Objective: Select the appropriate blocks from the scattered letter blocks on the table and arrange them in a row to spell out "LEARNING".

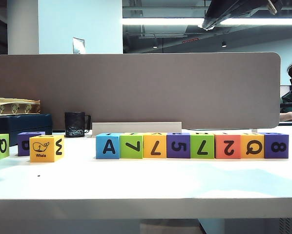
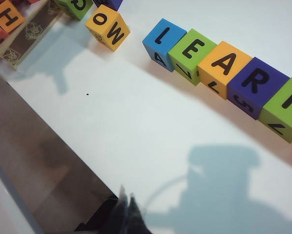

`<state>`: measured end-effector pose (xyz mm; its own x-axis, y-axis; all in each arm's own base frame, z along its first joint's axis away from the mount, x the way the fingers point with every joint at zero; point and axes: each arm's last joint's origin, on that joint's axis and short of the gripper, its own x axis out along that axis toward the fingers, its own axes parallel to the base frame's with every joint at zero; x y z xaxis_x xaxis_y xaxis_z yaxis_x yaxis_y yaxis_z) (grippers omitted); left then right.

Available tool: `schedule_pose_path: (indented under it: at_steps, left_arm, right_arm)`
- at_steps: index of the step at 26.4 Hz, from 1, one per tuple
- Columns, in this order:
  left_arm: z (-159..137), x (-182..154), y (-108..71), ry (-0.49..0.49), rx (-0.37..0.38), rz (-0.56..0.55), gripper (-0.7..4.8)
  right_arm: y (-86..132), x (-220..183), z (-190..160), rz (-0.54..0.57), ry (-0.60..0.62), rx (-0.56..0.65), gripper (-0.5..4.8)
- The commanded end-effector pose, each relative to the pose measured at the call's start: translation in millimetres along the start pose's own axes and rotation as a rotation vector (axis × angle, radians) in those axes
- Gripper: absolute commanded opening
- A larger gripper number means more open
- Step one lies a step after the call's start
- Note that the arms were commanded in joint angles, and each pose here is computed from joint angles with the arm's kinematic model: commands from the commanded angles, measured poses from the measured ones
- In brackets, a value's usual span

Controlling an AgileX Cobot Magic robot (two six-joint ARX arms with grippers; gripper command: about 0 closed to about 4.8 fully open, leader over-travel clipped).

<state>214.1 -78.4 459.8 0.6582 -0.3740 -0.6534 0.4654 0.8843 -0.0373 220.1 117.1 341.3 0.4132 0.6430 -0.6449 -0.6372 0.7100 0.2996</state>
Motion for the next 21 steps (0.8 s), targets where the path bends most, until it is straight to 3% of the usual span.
schedule_pose_path:
  at_steps: [1,12,15,21]
  left_arm:
    - [0.7,-1.7,-0.5,-0.012,0.004,0.001,-0.05]
    - [1.9,-1.8,0.6,-0.023,0.016,0.034,-0.05]
    - [7.1,-5.7,2.8,-0.094,0.053,0.123,-0.06]
    - [10.4,-20.1,2.5,-0.284,0.07,0.191,-0.05]
  right_arm:
    - [1.1,-1.7,2.3,0.006,-0.02,-0.012,-0.01]
    - [1.1,-1.7,2.4,0.006,-0.02,-0.012,-0.01]
    - [1.1,-1.7,2.3,0.006,-0.02,-0.012,-0.01]
    - [1.1,-1.7,2.4,0.006,-0.02,-0.012,-0.01]
